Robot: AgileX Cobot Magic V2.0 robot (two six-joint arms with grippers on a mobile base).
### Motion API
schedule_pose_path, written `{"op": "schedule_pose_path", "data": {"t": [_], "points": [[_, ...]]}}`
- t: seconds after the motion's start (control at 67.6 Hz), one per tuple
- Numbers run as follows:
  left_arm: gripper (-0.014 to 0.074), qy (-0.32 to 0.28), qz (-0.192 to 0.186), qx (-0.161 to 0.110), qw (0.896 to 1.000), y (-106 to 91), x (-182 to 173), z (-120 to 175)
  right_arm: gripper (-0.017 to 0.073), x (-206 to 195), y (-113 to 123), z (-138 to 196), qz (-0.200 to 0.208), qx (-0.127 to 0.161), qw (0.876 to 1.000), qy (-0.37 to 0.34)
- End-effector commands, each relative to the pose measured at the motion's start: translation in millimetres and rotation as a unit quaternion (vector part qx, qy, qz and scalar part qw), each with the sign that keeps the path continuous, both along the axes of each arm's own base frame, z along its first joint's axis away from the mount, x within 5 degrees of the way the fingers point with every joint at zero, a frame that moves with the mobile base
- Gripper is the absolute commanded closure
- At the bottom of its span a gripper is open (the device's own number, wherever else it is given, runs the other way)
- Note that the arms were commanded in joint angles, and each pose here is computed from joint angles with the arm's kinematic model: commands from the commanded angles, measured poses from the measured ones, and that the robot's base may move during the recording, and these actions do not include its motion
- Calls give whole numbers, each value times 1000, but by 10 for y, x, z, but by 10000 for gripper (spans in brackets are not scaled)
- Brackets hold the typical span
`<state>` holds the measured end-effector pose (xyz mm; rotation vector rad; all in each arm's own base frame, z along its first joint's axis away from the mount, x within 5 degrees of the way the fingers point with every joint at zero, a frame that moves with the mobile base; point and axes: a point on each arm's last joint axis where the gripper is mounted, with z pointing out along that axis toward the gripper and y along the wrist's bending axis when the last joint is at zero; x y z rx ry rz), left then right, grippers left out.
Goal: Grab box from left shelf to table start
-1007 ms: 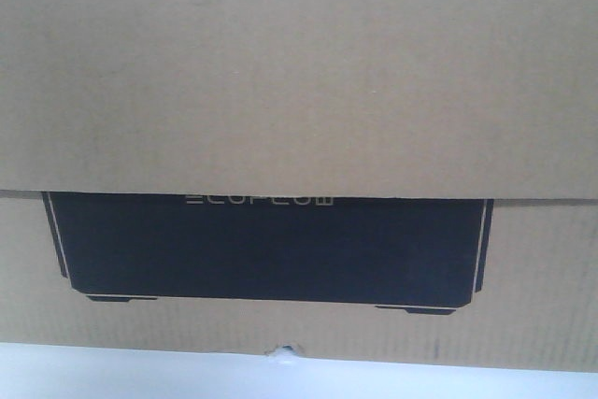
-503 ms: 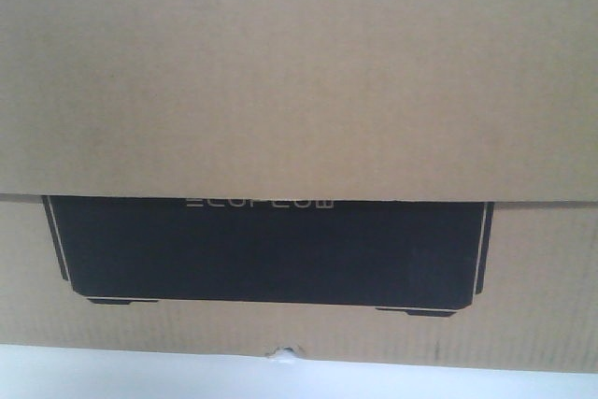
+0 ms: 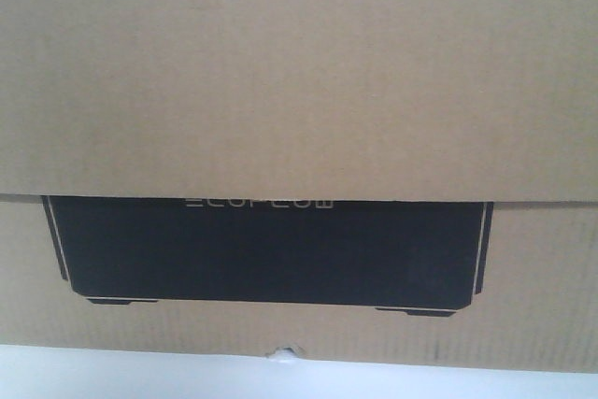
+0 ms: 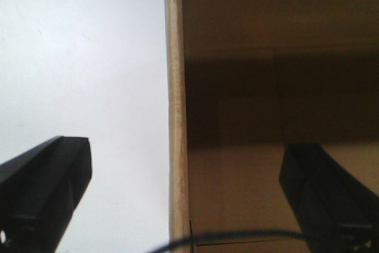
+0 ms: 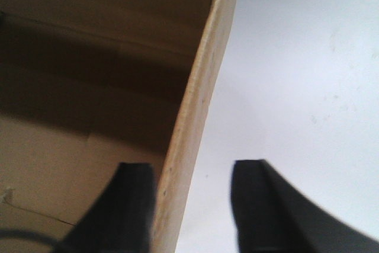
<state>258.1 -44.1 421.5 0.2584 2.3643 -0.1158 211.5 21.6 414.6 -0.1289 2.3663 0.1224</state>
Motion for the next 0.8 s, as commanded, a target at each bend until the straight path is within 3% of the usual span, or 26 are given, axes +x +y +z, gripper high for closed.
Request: {"op": "schedule_pose_path", "data": {"t": [0.0, 0.133, 0.266, 0.326, 0.651, 0.785], "points": [[146, -89, 0, -18, 996, 31, -312, 391, 333, -215, -23, 296, -2, 2, 996, -93], [343, -140, 0, -25, 990, 93, -692, 607, 509, -506, -46, 388, -4, 5, 990, -144], [622, -186, 1, -33, 982, 157, -1089, 618, 500, -812, -73, 257, -8, 8, 981, -192], [702, -199, 2, -35, 979, 184, -1254, 535, 500, -951, -85, 170, -10, 10, 977, -213], [685, -280, 12, -41, 959, 306, -1890, -430, 500, -1490, -134, -596, -19, 19, 954, -298], [685, -349, 16, -53, 936, 346, -2102, -845, 500, -1665, -151, -808, -23, 23, 937, -347]]}}
